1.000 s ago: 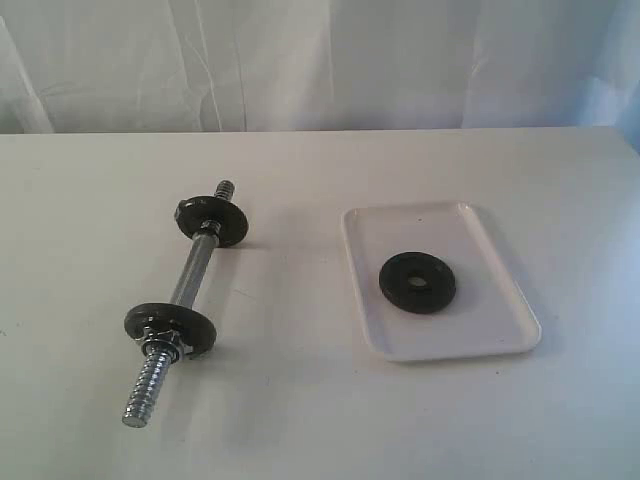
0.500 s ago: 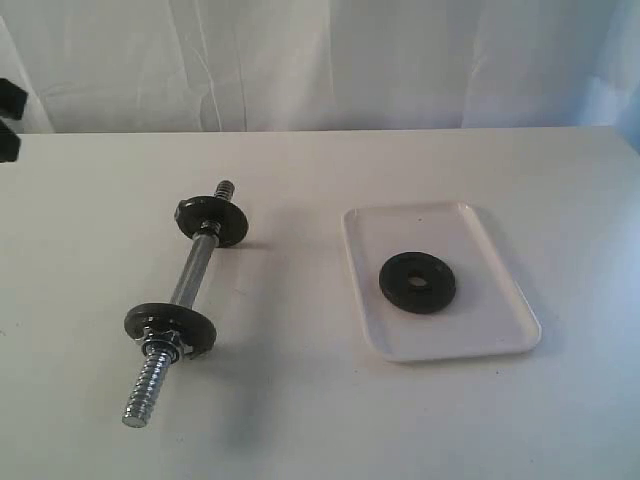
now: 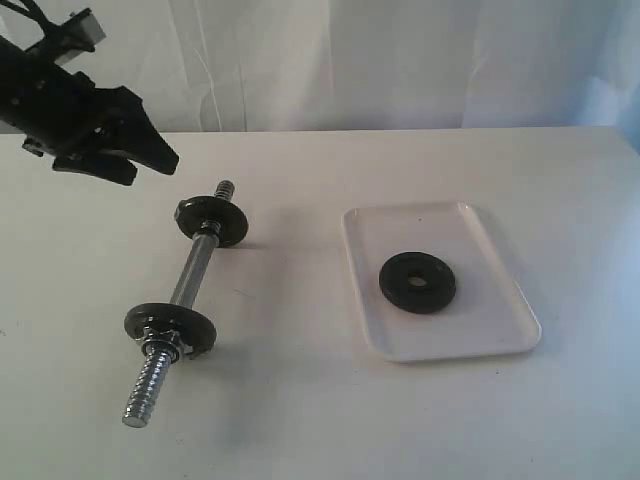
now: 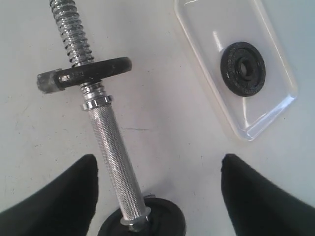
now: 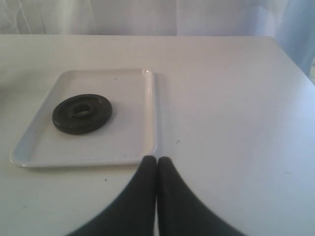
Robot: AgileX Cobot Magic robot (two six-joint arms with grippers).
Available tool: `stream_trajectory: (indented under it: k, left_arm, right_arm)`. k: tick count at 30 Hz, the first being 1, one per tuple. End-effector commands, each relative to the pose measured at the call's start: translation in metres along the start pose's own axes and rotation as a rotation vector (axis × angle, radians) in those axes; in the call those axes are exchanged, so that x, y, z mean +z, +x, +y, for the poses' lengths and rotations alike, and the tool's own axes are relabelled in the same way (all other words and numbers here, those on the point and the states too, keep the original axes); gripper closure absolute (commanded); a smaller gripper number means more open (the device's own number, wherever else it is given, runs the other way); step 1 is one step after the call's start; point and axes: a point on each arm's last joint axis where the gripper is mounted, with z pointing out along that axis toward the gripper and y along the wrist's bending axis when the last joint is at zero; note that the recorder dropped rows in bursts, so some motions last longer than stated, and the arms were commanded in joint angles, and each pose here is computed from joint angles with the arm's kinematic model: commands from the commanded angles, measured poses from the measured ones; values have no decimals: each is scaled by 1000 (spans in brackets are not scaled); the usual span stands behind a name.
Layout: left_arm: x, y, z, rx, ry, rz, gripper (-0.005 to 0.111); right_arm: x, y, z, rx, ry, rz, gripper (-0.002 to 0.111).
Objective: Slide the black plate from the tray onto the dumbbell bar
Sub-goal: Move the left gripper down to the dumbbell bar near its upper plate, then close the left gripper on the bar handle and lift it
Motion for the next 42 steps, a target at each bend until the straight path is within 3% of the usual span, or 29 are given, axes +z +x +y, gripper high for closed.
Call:
stream_trajectory:
  k: [1,5,11,16,21,31,42]
  left_arm:
    - [7,-3,0,4,18,-4,33]
    - [17,-4,-3,25,4,2,26]
    - [47,0,-6,116,-92,82,26]
    - [65,5,5,24,-180,146,26]
    - [79,8,11,14,-181,179,26]
    - [106,8,3,50,-180,170,26]
    - [130,15,13,26,-183,213,26]
  right_arm:
    - [0,0,-1,-3,9,-17,108]
    - [0,0,-1,-3,9,-17,108]
    - [0,0,-1,-3,9,-17,108]
    - [0,0,-1,-3,9,-17,108]
    - [0,0,-1,-3,9,-17,108]
    - [0,0,-1,-3,9,-17,108]
    - [0,0,-1,-3,9,-17,108]
